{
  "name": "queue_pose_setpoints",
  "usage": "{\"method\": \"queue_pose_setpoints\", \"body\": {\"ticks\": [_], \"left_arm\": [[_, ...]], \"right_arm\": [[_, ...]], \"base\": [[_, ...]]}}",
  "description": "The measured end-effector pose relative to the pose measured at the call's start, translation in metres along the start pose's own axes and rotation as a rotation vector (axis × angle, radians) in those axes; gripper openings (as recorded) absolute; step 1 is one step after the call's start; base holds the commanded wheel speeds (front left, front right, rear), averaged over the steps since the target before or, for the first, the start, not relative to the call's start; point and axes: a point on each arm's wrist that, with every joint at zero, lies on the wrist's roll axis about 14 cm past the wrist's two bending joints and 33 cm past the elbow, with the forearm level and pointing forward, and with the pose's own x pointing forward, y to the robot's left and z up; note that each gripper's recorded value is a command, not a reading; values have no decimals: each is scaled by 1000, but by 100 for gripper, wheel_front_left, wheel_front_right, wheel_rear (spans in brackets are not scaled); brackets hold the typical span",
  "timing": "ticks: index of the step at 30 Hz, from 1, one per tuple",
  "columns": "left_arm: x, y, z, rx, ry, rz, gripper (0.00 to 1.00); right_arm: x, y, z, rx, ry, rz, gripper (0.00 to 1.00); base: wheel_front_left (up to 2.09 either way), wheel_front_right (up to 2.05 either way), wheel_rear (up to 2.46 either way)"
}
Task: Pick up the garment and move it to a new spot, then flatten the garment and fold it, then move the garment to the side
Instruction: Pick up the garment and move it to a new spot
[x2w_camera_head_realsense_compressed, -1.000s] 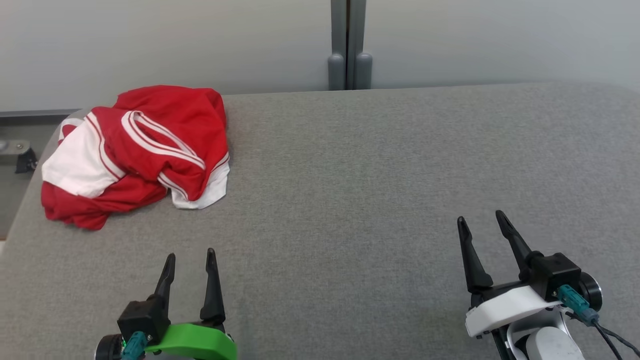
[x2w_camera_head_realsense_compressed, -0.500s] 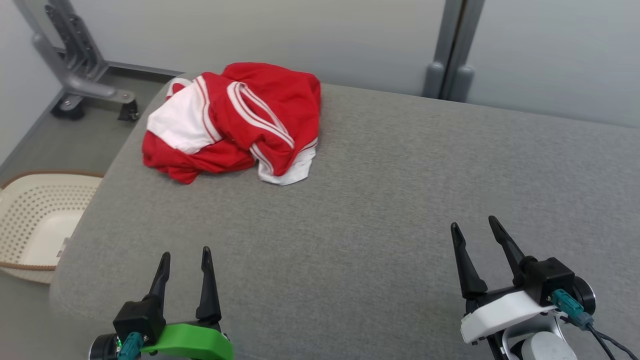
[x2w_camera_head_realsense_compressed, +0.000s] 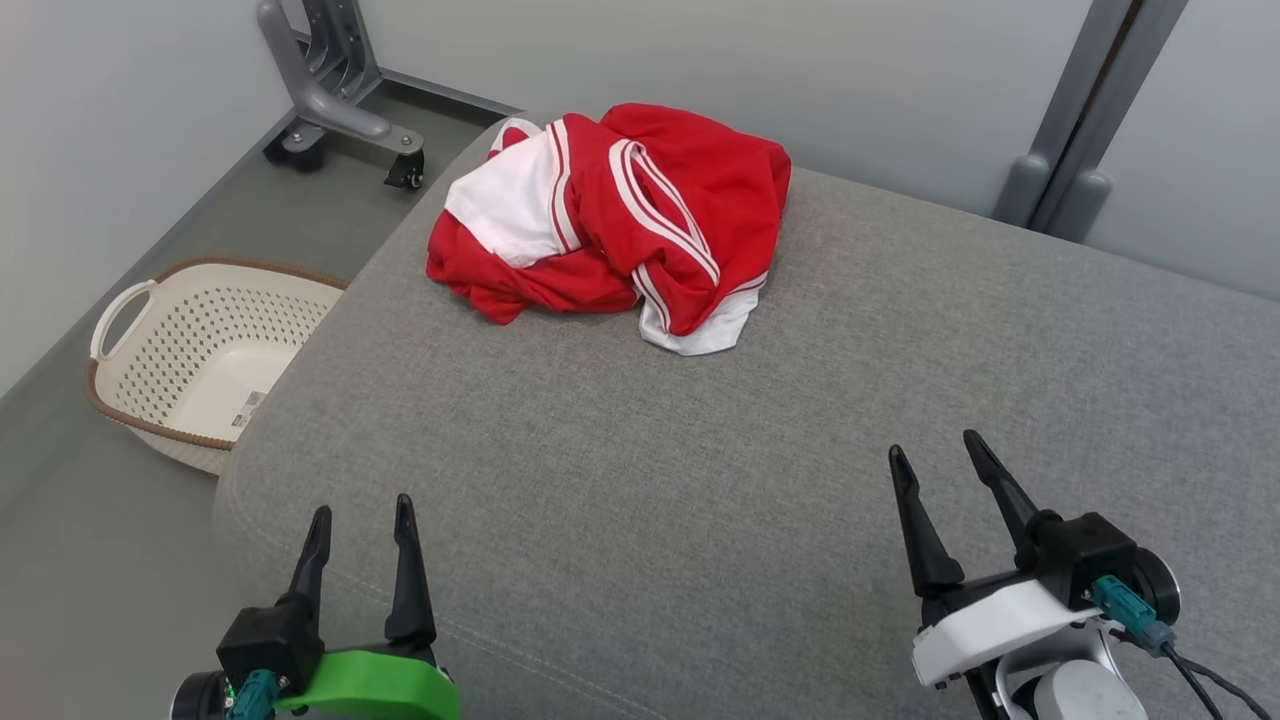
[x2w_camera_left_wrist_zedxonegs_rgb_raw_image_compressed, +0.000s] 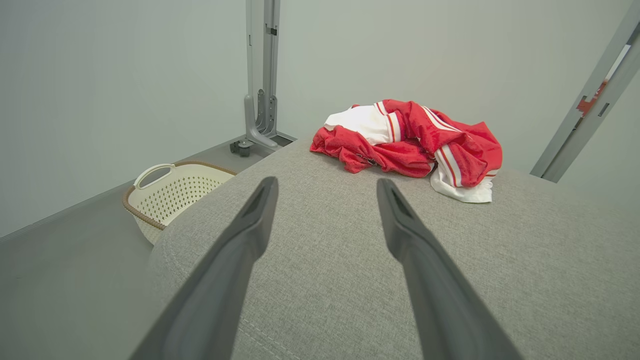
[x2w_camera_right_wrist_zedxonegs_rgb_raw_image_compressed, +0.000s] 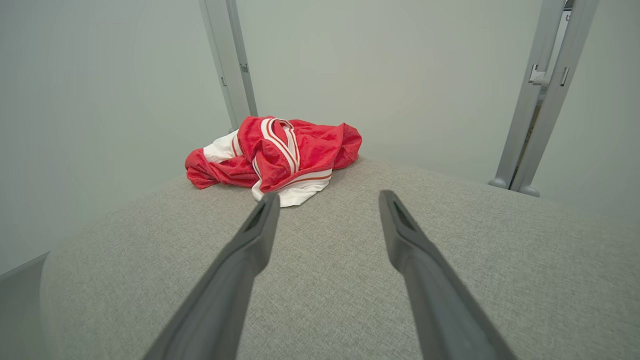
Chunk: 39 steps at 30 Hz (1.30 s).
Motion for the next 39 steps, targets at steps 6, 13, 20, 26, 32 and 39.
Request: {"method": "queue_pose_setpoints", "body": {"ticks": [6,13,20,26,32,39], "left_arm": [[11,-6,9,0,-24,-2,100],[81,-25,82,152,-230,-118,100],[176,-69,144,341,-272,-289,100],[251,-105,104,317,12,-347,100],[281,-115,5,326,346,-358,100],[273,-124,-101,320,633,-390,100]], "right_arm": [[3,-13,3,-15,-16,-28,100],[9,-45,3,-35,-40,-98,100],[16,-78,-8,-67,-35,-157,100],[17,-110,-34,-84,6,-219,100],[7,-134,-69,-61,77,-272,100],[-13,-161,-98,-51,145,-351,100]], "base": [[0,0,0],[0,0,0],[0,0,0],[0,0,0],[0,0,0],[0,0,0]]}}
